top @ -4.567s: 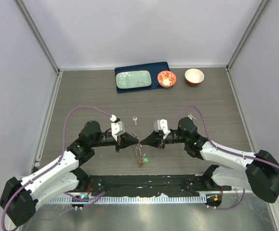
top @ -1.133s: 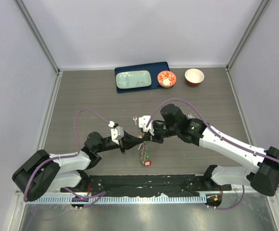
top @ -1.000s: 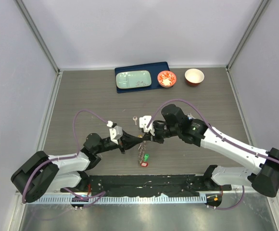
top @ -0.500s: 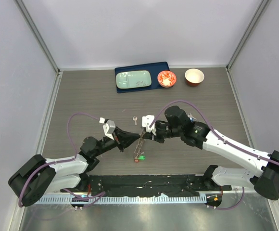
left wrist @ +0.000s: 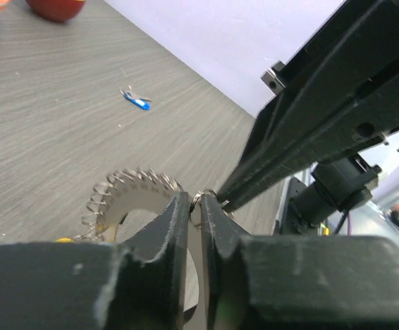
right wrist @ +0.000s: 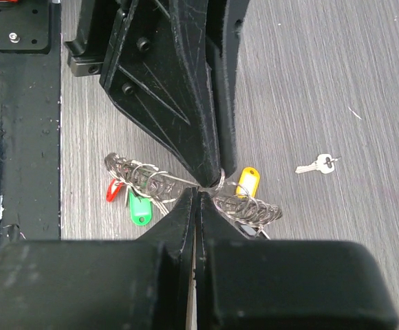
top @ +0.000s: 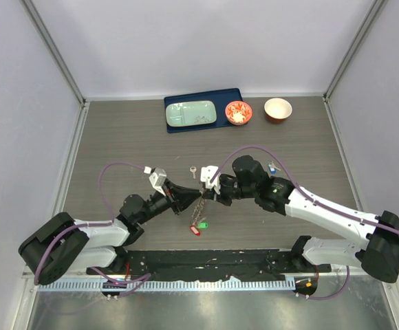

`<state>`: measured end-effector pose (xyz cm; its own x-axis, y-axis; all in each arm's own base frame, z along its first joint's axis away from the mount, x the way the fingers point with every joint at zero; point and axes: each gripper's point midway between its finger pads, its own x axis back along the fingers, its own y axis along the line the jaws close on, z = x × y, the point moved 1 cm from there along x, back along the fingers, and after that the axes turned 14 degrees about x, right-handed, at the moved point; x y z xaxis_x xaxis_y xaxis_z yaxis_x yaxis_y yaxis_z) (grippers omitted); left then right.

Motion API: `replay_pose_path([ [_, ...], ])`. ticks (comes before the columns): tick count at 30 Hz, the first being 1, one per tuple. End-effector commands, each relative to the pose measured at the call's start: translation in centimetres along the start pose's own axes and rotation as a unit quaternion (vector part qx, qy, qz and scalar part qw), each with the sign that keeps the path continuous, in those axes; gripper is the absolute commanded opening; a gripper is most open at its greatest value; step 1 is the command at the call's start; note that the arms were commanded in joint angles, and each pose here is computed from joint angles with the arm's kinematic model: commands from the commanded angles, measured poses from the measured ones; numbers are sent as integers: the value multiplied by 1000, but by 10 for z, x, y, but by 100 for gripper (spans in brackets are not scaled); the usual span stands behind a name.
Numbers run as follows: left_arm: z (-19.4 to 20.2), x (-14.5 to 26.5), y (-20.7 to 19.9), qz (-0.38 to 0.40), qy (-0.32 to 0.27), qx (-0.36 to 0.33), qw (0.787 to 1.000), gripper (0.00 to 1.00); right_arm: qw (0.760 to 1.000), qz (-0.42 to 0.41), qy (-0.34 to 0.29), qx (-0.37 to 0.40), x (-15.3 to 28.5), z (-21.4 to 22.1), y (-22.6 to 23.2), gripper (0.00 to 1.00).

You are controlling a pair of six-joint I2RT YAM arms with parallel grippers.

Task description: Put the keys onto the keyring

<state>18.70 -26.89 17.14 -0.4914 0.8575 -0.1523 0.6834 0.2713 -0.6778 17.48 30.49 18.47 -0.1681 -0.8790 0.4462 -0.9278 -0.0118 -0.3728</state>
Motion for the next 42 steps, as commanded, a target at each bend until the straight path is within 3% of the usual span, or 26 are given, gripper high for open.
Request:
replay_pose_path([
  [1, -53, 1, -35, 68, -121, -56, 989, 22, 1000, 9, -21, 18, 9, -23, -5, 1],
  [3, -48, 3, -31, 64, -112, -66, 989, 34, 999, 9, -19, 24, 13, -29, -8, 1],
  [9, -29, -2, -29, 72, -55, -99, 991, 50, 999, -7, -5, 39, 20, -36, -11, 1],
  [21, -22, 5, -27, 73, 3, -239, 968, 65, 997, -43, 20, 55, 26, -40, -9, 1],
  [26, -16, 0, -33, 100, 31, -264, 959, 64, 997, -57, 25, 51, 25, -39, -7, 1],
  [30, 1, -3, -29, 123, 70, -269, 953, 58, 996, -63, 20, 54, 25, -42, -5, 1],
  [35, 5, -4, -31, 144, 81, -291, 942, 48, 996, -74, 21, 53, 25, -41, -2, 1],
  [42, 10, -7, -41, 176, 103, -278, 939, 41, 995, -84, 25, 52, 25, -39, 2, 1],
])
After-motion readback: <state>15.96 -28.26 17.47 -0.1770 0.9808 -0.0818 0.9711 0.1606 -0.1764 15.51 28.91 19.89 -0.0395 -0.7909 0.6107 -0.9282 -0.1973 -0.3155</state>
